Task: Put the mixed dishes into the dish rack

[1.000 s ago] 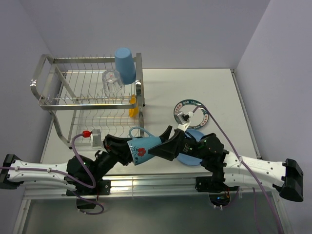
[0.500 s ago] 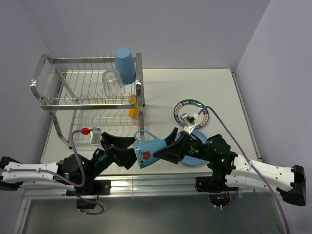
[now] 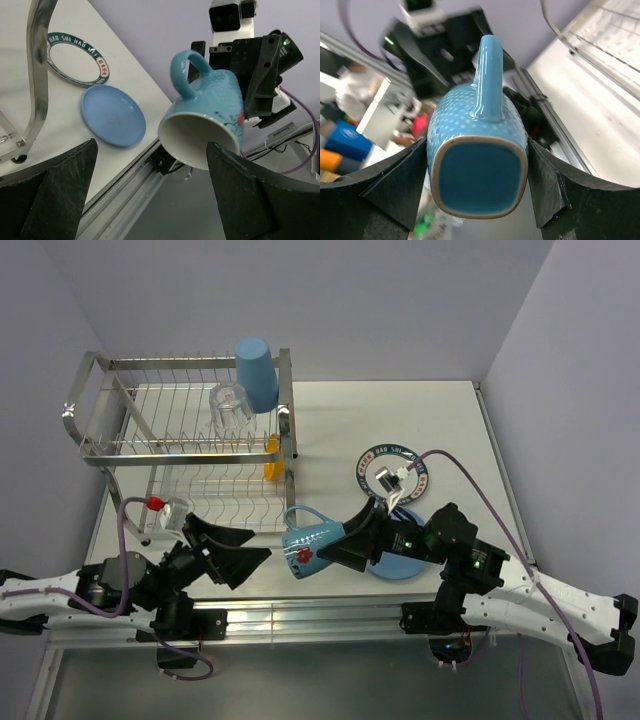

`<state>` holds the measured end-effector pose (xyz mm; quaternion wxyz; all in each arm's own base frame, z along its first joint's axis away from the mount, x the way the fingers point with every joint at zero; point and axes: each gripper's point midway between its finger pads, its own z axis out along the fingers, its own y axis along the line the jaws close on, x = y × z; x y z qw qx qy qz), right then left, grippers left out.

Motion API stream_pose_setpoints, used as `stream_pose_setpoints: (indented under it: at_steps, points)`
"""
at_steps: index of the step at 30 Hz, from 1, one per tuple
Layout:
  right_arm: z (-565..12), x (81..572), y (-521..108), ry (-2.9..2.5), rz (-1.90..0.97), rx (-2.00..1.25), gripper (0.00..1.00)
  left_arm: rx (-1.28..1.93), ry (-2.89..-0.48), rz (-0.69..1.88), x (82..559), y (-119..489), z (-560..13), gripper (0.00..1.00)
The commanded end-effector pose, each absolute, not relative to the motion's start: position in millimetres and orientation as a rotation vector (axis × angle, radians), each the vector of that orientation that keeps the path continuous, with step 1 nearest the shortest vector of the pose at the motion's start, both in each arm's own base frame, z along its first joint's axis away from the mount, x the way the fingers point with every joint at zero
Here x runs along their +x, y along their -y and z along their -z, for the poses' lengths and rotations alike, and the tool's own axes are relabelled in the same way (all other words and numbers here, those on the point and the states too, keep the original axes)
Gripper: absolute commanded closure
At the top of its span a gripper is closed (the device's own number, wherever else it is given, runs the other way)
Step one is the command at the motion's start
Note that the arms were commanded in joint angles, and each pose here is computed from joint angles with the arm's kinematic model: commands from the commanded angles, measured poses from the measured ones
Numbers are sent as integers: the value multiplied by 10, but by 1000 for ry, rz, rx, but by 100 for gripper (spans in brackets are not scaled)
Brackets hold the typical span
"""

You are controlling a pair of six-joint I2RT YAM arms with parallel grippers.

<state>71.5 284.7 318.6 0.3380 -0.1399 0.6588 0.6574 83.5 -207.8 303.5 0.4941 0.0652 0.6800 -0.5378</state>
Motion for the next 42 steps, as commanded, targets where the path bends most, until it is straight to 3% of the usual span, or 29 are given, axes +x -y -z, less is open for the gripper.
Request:
stream_pose_setpoints:
  at_steps: [1, 13, 26, 33, 42]
  points:
    - [-3378, 617, -2854, -1705, -1661, -555, 100, 261, -1723, 1262, 752, 2030, -3098, 4]
    - [-2988, 154, -2809, -1861, -1704, -933, 100, 545, -1795, 1286, 418, 2272, -3090, 8]
    - [-2799, -321, -2844, -1911, -1749, -1227, 100, 1017, -1923, 1415, -289, 2737, -2608, 20]
    - [-2601, -516, -2784, -1944, -1717, -1344, 100, 1186, -1881, 1594, -639, 2720, -2662, 28]
    - [-2528, -642, -2723, -1948, -1659, -1458, 100, 1293, -1997, 1691, -905, 2690, -2401, 32]
